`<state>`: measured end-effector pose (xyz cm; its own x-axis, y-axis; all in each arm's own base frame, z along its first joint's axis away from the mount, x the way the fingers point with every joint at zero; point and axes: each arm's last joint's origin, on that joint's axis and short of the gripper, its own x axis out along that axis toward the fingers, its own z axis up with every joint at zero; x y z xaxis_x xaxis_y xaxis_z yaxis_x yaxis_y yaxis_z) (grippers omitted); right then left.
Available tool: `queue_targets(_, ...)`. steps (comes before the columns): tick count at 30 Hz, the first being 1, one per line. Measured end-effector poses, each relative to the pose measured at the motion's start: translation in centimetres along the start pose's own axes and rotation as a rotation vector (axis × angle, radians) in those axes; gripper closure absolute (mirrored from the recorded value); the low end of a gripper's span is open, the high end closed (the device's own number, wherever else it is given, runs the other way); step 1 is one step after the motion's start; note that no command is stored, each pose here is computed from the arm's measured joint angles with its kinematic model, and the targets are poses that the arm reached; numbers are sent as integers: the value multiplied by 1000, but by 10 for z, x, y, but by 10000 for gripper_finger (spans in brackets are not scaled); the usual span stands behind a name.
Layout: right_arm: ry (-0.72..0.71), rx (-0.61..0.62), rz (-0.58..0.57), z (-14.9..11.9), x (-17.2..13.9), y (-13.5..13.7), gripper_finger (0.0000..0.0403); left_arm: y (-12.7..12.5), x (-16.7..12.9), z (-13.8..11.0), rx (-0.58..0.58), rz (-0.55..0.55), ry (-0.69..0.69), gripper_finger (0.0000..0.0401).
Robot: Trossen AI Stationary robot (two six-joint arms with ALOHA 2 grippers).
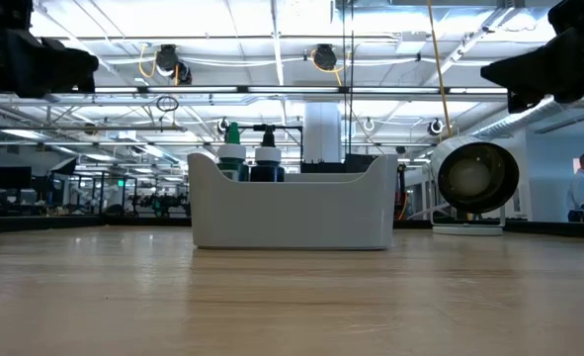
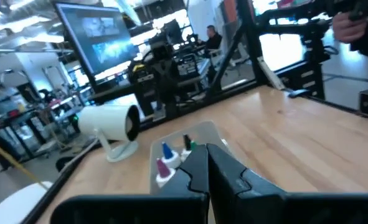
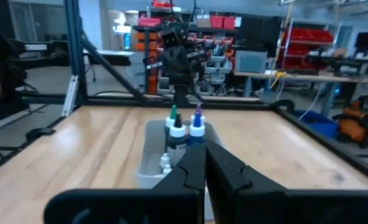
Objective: Pick & Place food coloring
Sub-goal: Return to Home Position
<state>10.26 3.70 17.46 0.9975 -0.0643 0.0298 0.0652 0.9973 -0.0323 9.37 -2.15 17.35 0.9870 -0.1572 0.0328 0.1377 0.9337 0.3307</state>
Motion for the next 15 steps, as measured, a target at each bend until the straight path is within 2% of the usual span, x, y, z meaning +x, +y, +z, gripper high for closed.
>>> queue_targets(5,-9,-32,-36,0,-2,-6,403,4,0,-1,20,17,5,400)
queue_targets(7,-17,-8,-17,0,-3,-7,403,6,0,-1,23,11,-2,400)
queue_targets(10,45,22,64,-7,-3,-8,403,9,0,-1,40,11,-18,400)
queue_targets(15,25,59,28,-5,-2,-12,403,15,0,-3,61,17,-14,400)
